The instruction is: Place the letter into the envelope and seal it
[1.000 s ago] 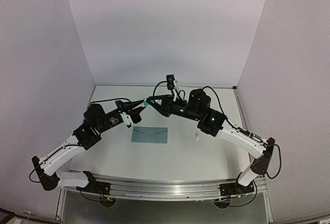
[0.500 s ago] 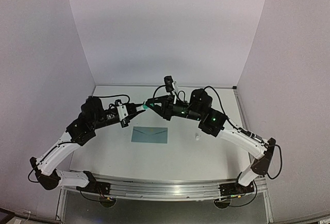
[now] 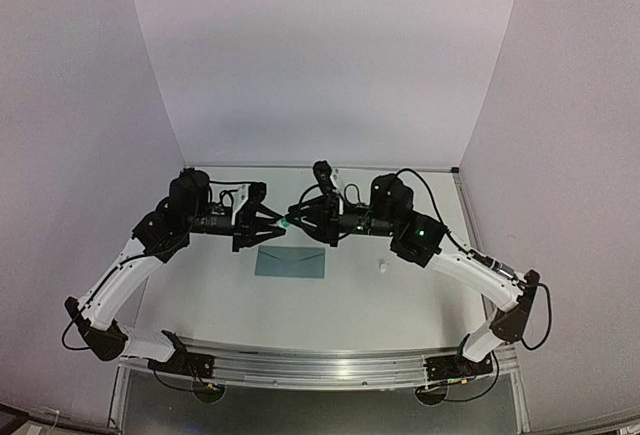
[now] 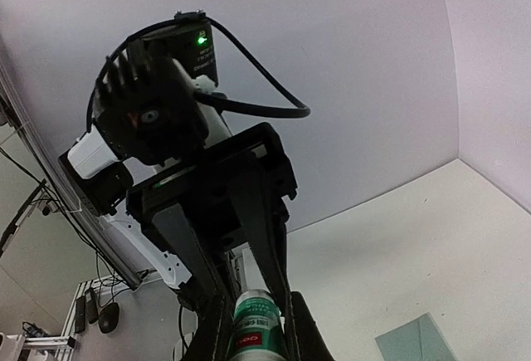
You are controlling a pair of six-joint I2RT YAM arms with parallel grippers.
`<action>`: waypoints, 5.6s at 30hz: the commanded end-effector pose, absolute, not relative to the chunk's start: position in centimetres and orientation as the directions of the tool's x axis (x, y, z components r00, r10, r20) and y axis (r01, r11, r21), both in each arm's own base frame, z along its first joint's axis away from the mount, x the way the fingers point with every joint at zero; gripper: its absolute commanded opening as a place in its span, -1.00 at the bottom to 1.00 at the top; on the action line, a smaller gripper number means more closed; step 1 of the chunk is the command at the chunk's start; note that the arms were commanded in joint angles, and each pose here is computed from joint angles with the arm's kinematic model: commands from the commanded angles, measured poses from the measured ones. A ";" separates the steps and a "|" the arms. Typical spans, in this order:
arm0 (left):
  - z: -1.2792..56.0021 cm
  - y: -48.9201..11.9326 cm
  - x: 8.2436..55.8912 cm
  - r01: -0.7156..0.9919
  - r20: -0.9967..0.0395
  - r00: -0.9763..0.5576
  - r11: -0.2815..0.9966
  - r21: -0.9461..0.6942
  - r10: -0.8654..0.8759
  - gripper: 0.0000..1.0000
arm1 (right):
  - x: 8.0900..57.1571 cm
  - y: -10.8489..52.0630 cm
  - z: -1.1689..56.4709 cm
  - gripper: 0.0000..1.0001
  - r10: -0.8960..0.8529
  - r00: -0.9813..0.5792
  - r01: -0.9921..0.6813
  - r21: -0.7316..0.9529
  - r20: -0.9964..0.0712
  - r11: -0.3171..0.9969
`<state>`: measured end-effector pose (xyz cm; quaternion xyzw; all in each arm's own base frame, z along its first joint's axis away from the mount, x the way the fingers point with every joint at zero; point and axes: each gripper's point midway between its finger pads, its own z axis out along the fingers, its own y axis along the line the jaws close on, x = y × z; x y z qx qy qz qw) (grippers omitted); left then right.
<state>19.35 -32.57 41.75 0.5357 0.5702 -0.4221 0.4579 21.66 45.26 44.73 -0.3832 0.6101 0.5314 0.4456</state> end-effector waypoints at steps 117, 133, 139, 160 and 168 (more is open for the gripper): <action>31.4 -28.9 23.6 0.891 -0.887 -0.141 0.447 0.079 0.439 -1.00 | 34.7 24.8 7.6 -1.00 -0.056 -0.998 -0.059 0.248 -0.017 0.967; 31.9 -30.2 19.1 0.985 -0.850 0.044 0.119 0.124 0.524 -1.00 | 24.5 40.2 36.5 -1.00 -0.262 -0.810 -0.576 0.795 -0.524 0.191; 32.5 -30.8 19.1 0.986 -0.846 0.070 0.090 0.138 0.528 -1.00 | 23.6 42.2 37.6 -1.00 -0.271 -0.784 -0.610 0.774 -0.558 0.169; 33.0 -31.1 19.1 0.987 -0.840 0.082 0.074 0.144 0.536 -1.00 | 21.3 43.1 35.1 -1.00 -0.367 -0.786 -0.575 0.807 -0.498 0.135; 33.1 -31.2 19.3 0.986 -0.841 0.086 0.078 0.150 0.534 -1.00 | 21.5 42.8 33.7 -1.00 -0.374 -0.796 -0.566 0.804 -0.476 0.181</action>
